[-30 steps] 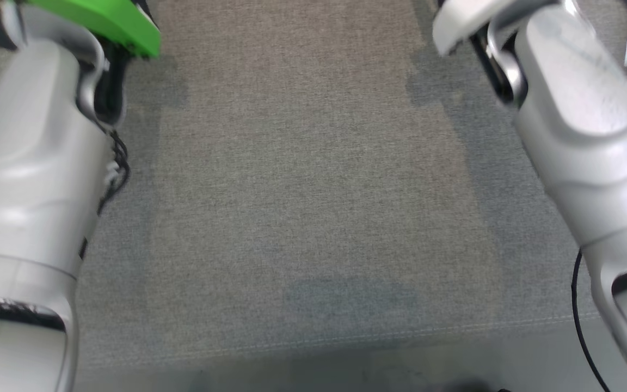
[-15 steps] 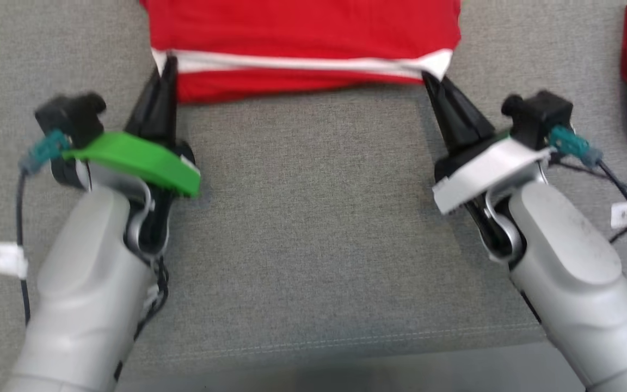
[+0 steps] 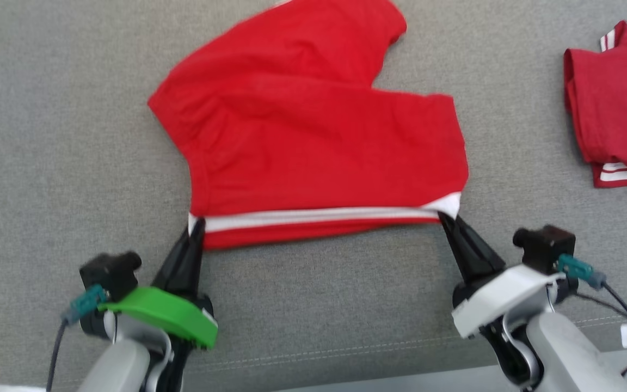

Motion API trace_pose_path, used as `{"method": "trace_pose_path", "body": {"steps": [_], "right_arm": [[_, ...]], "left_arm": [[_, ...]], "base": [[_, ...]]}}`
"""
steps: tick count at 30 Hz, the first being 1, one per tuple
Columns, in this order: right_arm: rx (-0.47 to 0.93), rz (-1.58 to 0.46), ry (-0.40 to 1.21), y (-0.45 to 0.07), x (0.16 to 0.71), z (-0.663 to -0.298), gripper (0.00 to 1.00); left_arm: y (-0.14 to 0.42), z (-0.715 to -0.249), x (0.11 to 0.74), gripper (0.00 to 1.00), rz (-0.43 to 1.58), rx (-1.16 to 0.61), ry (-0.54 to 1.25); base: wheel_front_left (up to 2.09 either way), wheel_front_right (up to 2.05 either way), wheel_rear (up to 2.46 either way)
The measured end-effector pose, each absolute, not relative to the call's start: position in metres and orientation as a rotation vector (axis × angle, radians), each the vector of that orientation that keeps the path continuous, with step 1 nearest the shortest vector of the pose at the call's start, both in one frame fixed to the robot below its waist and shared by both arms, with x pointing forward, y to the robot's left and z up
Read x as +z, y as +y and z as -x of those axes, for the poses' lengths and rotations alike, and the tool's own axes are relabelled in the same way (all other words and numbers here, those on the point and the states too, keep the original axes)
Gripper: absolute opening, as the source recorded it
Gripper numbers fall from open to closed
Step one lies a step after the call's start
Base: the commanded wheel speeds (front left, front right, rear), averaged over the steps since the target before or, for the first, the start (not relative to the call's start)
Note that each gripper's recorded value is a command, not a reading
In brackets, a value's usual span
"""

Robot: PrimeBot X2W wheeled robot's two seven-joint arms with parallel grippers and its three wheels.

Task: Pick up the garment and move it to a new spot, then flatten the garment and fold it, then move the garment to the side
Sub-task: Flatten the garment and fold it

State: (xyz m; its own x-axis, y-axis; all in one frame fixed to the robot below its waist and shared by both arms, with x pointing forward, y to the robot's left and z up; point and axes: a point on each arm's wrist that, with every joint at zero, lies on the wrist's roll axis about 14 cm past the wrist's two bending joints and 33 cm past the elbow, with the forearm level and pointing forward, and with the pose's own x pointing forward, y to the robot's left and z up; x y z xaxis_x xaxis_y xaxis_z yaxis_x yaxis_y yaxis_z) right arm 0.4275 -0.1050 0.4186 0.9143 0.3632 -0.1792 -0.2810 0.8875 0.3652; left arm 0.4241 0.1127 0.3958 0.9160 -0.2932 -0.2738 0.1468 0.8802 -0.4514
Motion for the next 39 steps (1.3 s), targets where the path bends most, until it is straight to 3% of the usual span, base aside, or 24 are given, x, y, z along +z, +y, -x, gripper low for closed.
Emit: {"method": "trace_pose_path", "body": {"steps": [13, 19, 24, 39], "right_arm": [[0.274, -0.387, 0.381, -0.114, 0.428, -0.348, 0.00], [0.259, -0.384, 0.419, -0.118, 0.432, -0.335, 0.00], [0.277, -0.305, 0.357, -0.127, 0.452, -0.360, 0.00], [0.490, 0.007, 0.162, -0.097, 0.510, -0.515, 0.00]], "left_arm": [[0.113, -0.349, 0.412, 0.00, 0.455, -0.216, 0.449], [0.112, -0.338, 0.417, 0.00, 0.466, -0.223, 0.473], [0.109, -0.350, 0.433, 0.00, 0.490, -0.237, 0.420], [0.113, -0.428, 0.465, 0.00, 0.524, -0.254, 0.277]], "base": [[0.00, 0.00, 0.00], [0.00, 0.00, 0.00], [0.00, 0.00, 0.00], [0.00, 0.00, 0.00]]}}
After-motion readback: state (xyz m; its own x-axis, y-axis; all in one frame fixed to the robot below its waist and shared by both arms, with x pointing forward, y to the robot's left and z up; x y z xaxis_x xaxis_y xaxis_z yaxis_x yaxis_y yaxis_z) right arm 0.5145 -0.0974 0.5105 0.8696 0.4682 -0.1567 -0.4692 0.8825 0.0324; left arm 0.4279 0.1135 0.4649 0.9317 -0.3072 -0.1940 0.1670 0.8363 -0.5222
